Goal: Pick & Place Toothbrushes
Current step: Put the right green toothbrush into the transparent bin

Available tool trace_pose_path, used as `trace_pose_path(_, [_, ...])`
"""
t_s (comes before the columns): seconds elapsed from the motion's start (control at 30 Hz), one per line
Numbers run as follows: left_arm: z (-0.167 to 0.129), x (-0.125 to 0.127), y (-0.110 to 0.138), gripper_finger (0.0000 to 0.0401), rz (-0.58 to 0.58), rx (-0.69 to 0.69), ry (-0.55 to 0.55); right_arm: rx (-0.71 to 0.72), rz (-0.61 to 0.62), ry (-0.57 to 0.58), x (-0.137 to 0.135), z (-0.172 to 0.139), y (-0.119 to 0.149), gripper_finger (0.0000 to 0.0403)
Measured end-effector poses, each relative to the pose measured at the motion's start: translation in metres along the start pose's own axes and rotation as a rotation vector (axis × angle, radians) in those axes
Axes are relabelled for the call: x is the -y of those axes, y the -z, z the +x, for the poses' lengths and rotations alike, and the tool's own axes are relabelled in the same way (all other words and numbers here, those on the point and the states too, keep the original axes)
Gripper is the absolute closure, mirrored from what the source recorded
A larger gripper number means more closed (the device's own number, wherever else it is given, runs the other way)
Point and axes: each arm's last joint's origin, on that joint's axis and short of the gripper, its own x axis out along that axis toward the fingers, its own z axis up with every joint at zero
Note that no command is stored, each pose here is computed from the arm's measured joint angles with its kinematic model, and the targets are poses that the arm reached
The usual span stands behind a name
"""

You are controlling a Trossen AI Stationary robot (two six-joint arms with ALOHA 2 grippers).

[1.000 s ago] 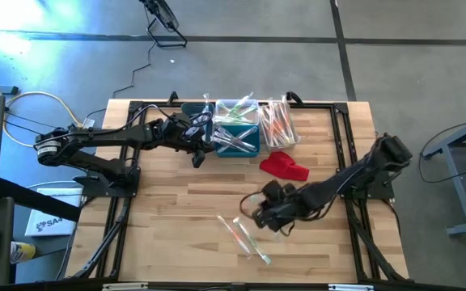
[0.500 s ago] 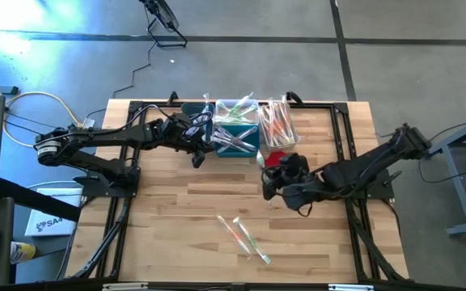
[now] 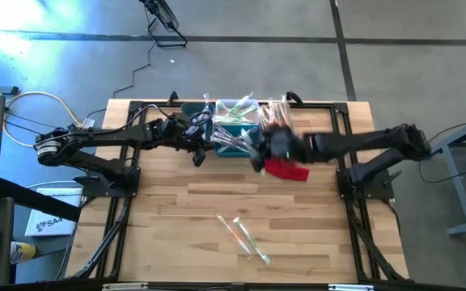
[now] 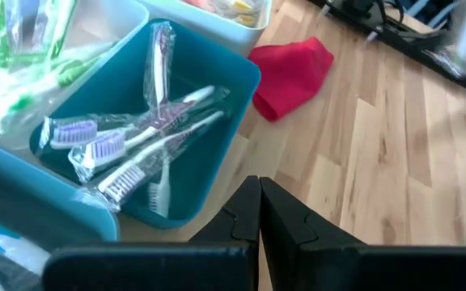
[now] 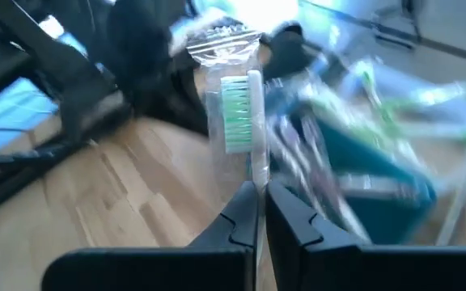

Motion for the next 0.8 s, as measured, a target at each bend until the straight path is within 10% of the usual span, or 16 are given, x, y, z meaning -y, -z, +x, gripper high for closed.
trace_pose_path(0.3, [0.0, -0.001, -0.001, 0.0401, 0.035, 0.014, -0.043, 0.097, -0.085, -0.107, 0.063, 0.03, -0.061, 0.0399])
trace_pose_path(0.8, [-0.011, -0.044, -0.016, 0.0401, -0.112, 0.091, -0.051, 0.056, -0.193, -0.149, 0.119, 0.099, -0.084, 0.0399])
